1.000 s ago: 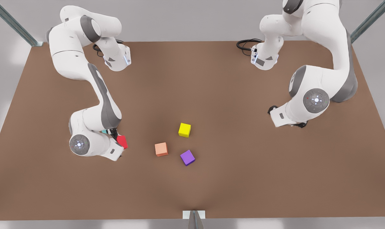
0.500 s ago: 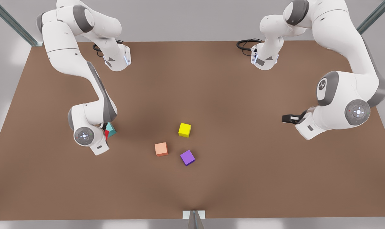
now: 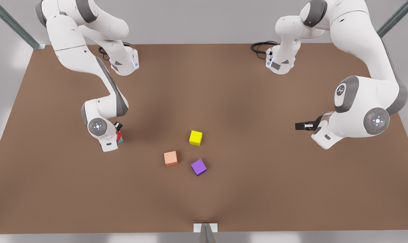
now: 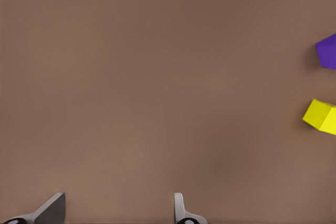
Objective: Pick up red wooden cube and pass to hand red wooden cube and place in blue wooden cube
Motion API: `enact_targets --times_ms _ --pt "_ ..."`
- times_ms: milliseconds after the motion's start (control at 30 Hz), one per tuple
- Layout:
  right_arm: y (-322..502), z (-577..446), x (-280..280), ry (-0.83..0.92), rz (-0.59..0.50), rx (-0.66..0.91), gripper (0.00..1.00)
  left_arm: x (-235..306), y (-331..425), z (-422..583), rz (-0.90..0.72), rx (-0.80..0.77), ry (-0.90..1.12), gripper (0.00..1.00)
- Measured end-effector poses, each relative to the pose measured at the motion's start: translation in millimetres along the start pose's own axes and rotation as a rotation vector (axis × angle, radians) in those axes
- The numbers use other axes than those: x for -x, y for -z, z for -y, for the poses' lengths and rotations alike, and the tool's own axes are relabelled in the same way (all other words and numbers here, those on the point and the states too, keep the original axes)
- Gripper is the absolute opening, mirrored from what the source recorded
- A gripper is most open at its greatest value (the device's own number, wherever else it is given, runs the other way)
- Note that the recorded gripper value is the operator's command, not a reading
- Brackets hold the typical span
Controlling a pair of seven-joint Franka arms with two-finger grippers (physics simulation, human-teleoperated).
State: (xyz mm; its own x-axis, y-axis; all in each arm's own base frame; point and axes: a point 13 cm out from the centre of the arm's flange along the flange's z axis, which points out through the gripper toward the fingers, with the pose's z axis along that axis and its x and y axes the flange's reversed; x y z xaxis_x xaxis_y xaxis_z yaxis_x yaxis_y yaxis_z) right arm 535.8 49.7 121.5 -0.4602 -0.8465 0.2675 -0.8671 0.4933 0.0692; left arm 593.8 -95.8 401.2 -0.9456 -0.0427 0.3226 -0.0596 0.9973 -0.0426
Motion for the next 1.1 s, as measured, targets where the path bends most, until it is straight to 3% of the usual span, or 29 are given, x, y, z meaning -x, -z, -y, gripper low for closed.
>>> enact_targets --times_ms 333,400,433,467,1100 --pt "-9 9 -2 -0.097 0.045 -0.023 0.57 -3 -1 -2 -0.012 0.003 0.054 1.00" --pt "-10 8 -3 -0.108 0.046 -0.023 0.69 -3 -1 -2 -0.013 0.003 0.061 1.00" --pt "-11 8 -4 -0.116 0.045 -0.024 0.98 -3 -1 -2 -0.013 0.003 0.064 1.00" --pt "-12 9 -6 -0.125 0.044 -0.025 1.00 -3 -1 -2 -0.014 0.004 0.067 1.00" --pt "5 2 -22 -0.221 0.038 -0.025 1.00 -4 -1 -2 -0.016 0.005 0.103 1.00"
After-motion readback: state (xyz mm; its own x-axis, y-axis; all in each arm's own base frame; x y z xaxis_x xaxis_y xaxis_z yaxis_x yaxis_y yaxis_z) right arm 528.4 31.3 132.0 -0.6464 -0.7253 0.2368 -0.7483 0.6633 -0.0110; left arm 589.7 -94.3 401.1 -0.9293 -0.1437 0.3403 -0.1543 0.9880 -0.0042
